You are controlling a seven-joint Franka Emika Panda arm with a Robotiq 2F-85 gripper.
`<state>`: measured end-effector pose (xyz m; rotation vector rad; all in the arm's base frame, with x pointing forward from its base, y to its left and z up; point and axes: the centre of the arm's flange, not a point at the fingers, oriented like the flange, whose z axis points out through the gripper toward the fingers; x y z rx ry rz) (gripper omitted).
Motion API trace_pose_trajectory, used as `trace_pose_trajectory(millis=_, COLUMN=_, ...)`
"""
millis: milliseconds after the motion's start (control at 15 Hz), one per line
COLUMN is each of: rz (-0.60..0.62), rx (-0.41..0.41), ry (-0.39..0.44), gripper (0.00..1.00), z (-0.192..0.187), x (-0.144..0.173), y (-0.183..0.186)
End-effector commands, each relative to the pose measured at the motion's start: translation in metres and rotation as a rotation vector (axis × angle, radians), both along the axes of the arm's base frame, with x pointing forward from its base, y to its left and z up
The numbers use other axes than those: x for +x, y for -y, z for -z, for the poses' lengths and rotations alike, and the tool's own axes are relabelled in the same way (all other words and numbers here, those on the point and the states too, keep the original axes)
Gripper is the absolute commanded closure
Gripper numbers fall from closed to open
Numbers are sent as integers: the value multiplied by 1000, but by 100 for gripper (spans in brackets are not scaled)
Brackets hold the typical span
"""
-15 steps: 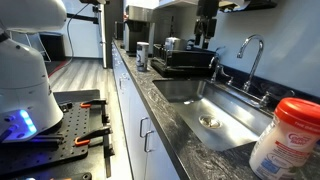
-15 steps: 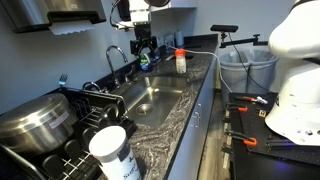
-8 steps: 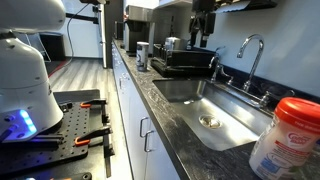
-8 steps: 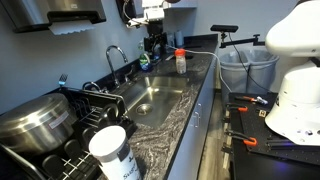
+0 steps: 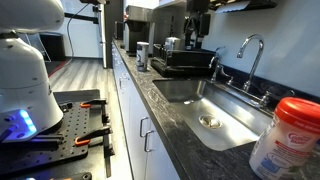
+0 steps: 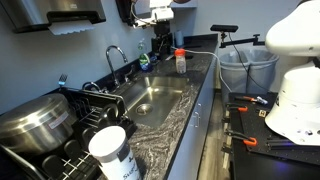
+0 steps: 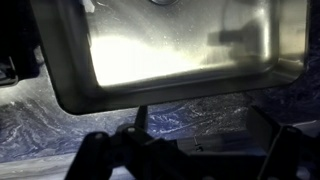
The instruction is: Open the faucet using the faucet handle on the right then close it.
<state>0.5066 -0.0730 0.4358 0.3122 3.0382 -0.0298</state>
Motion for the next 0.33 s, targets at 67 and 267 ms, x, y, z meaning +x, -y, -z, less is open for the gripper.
trace_pose_trajectory(millis=67, rz=1, rx=7, ry=-1, gripper=0, z=1, x=-2, y=2)
trace_pose_trajectory(millis=267, rz=3, rx=9, ry=-3, gripper=0, z=2, x=-2, y=3)
